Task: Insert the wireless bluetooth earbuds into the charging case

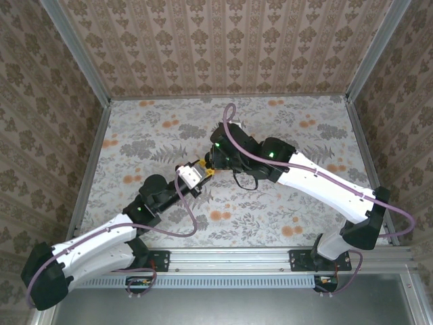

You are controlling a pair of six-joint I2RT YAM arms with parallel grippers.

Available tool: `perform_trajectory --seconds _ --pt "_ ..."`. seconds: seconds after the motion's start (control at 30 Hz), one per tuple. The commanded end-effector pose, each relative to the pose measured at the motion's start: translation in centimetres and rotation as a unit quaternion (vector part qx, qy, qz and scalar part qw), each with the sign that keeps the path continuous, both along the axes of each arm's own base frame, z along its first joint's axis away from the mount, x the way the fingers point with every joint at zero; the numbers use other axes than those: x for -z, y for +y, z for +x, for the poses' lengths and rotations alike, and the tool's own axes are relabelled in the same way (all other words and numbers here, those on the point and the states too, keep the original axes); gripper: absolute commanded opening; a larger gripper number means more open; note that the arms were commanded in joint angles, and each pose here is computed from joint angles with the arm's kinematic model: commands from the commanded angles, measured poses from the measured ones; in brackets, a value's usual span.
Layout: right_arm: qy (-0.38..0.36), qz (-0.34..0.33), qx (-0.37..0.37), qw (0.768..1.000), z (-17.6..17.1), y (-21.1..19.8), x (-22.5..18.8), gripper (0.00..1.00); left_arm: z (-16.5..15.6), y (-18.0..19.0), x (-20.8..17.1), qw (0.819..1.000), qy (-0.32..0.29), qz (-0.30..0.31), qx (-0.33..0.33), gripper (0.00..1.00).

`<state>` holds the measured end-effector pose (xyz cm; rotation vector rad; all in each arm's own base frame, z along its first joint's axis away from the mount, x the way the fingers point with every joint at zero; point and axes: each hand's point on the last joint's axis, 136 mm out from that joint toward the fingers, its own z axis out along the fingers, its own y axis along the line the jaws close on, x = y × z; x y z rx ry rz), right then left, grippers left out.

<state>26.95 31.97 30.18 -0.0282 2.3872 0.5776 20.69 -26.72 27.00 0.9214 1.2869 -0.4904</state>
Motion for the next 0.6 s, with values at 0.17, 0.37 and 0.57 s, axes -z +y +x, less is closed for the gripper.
perform_trajectory --seconds 0.17,0.37,0.57 --pt "0.027 0.007 -0.001 1.0 -0.9 0.3 2.2 0.15 -0.9 0.6 -4.5 0.996 -0.045 -0.072 0.007 0.0" --pt "0.014 0.028 0.0 1.0 -1.2 0.3 1.8 0.1 -0.6 0.9 -4.8 0.995 -0.036 -0.089 0.0 0.0" --pt "0.02 0.028 -0.009 0.999 -1.3 0.5 2.0 0.1 -0.9 1.0 -5.2 0.993 -0.037 -0.109 0.009 0.0"
